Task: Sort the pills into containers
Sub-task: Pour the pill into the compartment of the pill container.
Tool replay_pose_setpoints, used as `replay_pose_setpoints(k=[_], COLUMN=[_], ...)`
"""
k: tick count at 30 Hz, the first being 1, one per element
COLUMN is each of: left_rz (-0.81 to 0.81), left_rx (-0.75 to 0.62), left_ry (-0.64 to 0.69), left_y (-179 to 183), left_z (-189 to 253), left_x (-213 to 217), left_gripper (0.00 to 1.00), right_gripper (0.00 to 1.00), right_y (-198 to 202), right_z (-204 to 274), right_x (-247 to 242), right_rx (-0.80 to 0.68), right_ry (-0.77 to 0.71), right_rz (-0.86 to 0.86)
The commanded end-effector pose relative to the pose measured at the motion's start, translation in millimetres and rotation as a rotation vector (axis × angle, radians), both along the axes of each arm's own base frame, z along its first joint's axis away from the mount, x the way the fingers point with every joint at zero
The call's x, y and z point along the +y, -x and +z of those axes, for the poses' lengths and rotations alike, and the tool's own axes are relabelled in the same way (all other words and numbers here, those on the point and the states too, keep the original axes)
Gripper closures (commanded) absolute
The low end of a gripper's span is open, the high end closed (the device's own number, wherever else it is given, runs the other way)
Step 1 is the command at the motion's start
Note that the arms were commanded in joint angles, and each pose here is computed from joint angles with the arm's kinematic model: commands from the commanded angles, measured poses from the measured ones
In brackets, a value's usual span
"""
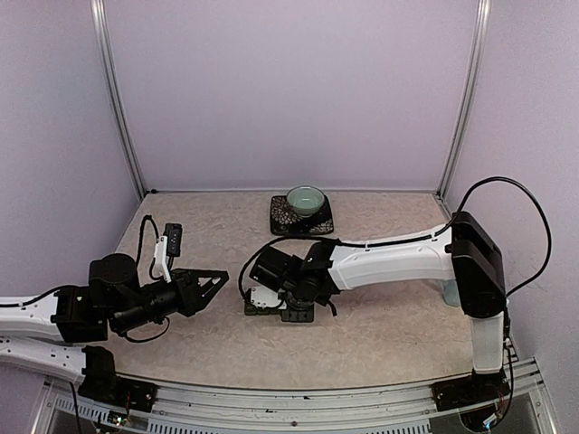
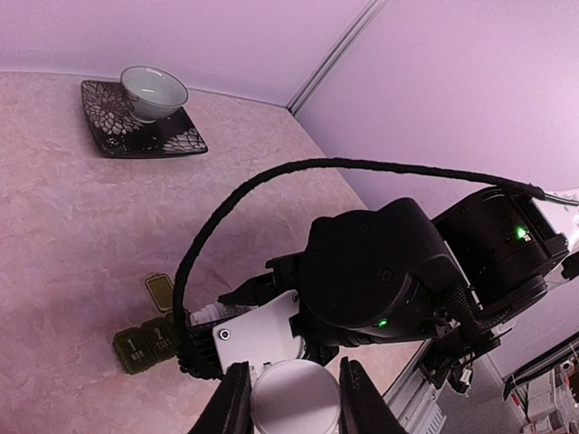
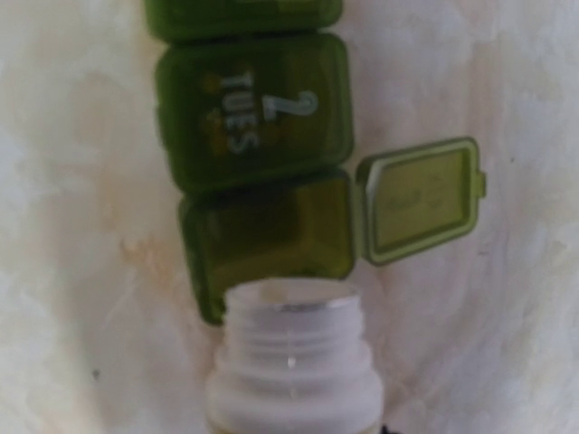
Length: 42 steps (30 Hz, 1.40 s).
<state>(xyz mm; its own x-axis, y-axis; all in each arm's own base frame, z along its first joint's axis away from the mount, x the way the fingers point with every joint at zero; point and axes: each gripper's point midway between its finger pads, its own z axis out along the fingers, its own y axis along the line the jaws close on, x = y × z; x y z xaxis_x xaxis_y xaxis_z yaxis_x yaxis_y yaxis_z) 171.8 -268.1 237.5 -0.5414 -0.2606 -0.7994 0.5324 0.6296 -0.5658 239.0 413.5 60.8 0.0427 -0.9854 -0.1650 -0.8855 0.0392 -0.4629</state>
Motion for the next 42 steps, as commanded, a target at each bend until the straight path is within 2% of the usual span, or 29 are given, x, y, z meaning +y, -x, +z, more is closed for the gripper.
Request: replay_pose_setpoints(k=[1, 23, 42], left_rz=[-0.003, 0.0, -0.003], left_rx=[-0.006, -0.009, -0.008], left_ry=[0.028, 0.032, 0.032], left_y=[0, 0, 0], left_z=[3, 6, 10], left_x=[0, 2, -1], left_gripper=[0.73, 0.73, 0.73], right_gripper=[0.73, 0.73, 0.73], right_y=[-1, 0, 3], right_z=[-1, 0, 12], right_x=[0, -1, 2], right_rx=[-0.046, -0.079, -0.066], right_ry=[0.017, 0.026, -0.061], right_rz=[0.011, 0.026, 0.007])
